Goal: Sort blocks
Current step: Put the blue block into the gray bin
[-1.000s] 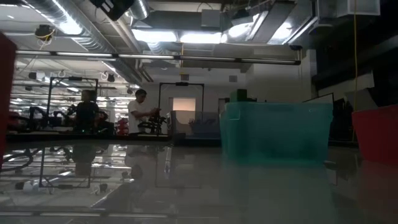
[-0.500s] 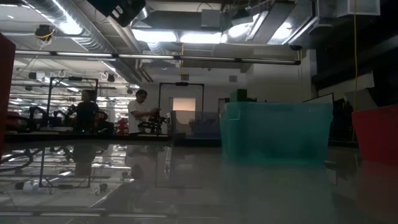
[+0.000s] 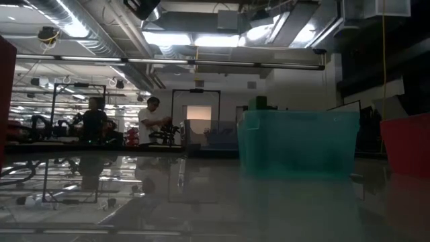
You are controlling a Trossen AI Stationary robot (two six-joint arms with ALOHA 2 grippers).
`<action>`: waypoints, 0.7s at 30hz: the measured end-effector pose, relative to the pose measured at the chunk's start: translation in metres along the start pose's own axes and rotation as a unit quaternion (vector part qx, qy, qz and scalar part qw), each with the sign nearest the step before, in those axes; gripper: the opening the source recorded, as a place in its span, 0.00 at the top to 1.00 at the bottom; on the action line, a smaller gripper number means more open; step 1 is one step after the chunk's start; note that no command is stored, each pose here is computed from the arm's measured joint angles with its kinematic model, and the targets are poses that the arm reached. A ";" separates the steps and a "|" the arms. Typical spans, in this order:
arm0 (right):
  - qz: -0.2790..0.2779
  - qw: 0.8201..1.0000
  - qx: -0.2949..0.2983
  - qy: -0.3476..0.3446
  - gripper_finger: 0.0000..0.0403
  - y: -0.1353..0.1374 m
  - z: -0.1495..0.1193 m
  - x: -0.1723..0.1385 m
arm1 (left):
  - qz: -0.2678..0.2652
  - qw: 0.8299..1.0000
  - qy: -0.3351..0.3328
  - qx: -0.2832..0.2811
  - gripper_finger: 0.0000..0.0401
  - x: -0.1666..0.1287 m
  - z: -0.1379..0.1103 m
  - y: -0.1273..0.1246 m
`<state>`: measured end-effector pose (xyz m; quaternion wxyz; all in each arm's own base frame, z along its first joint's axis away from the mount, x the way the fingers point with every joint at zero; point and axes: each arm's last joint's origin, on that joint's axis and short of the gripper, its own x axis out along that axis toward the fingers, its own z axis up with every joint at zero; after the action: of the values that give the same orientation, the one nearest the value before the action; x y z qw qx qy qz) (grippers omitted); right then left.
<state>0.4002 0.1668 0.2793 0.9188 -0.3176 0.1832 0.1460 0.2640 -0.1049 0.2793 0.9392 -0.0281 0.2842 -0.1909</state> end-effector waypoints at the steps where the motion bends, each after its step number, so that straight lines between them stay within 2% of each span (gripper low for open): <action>1: 0.004 1.000 0.000 -0.002 0.52 0.000 0.000 0.000 | -0.001 1.000 0.002 0.000 0.78 0.000 0.000 0.000; 4: 0.006 1.000 0.003 -0.010 0.58 -0.001 -0.001 0.003 | -0.002 1.000 0.001 0.000 0.78 0.000 0.000 0.000; 13: 0.007 1.000 -0.003 -0.011 0.85 -0.002 -0.002 0.005 | -0.006 1.000 0.004 0.011 0.78 0.000 -0.001 0.000; 17: 0.007 1.000 -0.002 -0.011 0.85 -0.002 -0.002 0.005 | -0.005 1.000 0.002 0.023 0.76 0.000 -0.001 0.000; 21: 0.004 1.000 0.006 -0.007 0.85 -0.002 -0.003 0.005 | 0.005 0.999 0.002 0.032 0.70 0.000 -0.001 0.000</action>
<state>0.4047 0.1644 0.2759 0.9212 -0.3106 0.1788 0.1513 0.2638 -0.1049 0.2787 0.9399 0.0036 0.2800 -0.1952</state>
